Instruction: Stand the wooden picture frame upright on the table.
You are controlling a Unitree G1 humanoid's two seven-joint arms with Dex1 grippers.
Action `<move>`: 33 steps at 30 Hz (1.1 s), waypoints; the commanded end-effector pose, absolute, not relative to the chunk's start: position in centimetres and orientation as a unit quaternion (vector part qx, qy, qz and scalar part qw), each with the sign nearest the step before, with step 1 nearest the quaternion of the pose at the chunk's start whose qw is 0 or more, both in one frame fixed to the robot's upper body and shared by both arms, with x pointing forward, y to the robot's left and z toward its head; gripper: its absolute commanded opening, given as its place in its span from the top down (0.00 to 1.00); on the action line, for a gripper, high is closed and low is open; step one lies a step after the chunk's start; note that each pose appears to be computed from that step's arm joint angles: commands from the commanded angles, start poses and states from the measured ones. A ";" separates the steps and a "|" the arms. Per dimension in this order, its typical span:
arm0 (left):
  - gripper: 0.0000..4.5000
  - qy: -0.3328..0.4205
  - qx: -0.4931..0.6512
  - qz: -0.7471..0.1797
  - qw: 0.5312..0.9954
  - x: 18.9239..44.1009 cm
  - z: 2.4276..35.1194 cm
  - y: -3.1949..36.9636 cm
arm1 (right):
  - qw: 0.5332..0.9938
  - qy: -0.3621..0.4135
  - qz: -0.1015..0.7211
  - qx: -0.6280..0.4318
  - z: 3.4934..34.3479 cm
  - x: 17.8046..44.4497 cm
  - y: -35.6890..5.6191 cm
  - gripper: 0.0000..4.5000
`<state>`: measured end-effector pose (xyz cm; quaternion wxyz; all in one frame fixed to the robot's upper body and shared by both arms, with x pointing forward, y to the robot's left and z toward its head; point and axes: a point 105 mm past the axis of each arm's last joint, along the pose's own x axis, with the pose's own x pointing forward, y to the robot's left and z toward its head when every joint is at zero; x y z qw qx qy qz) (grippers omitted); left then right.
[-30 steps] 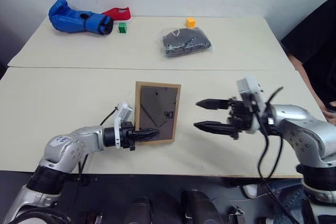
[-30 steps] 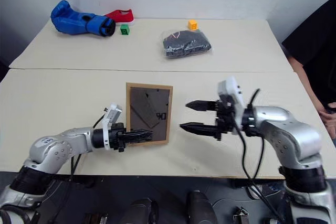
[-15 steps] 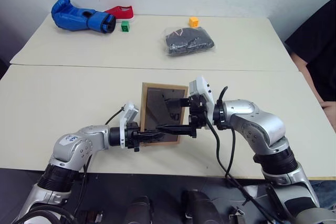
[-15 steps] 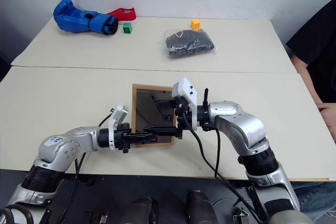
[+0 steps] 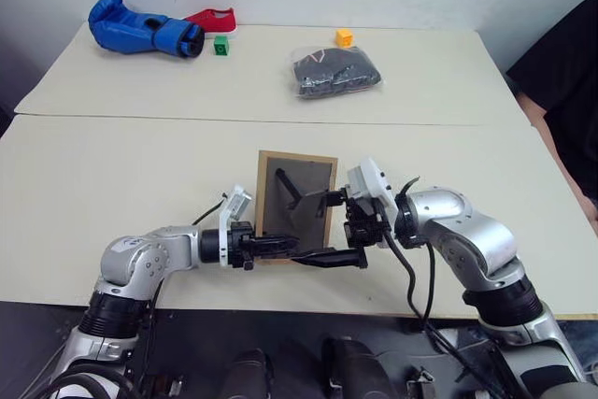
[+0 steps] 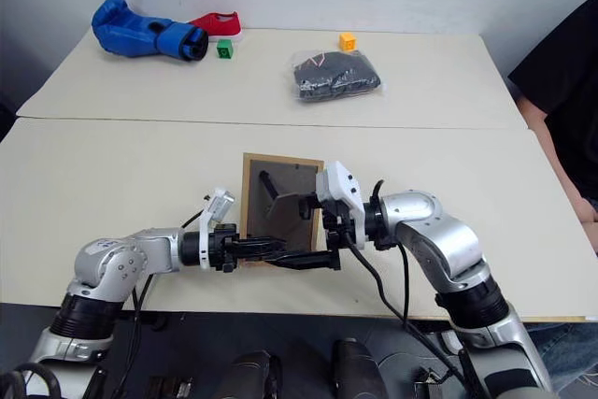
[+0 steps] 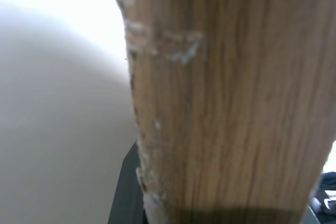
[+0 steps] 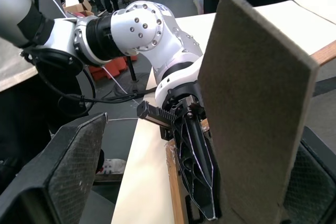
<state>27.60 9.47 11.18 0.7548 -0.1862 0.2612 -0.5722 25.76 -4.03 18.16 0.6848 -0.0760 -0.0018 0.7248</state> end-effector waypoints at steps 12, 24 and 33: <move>0.82 0.326 -0.303 -0.594 0.670 25.8 15.2 11.4 | 0.736 -0.117 0.640 -0.184 19.6 27.0 -10.4 0.00; 0.82 0.425 -0.409 -0.585 0.556 25.7 17.0 11.8 | 0.584 -0.383 0.475 -0.536 19.5 28.8 -8.9 0.00; 0.82 0.463 -0.402 -0.603 0.510 24.5 17.9 10.5 | 0.594 -0.405 0.431 -0.546 17.6 31.3 -6.1 0.00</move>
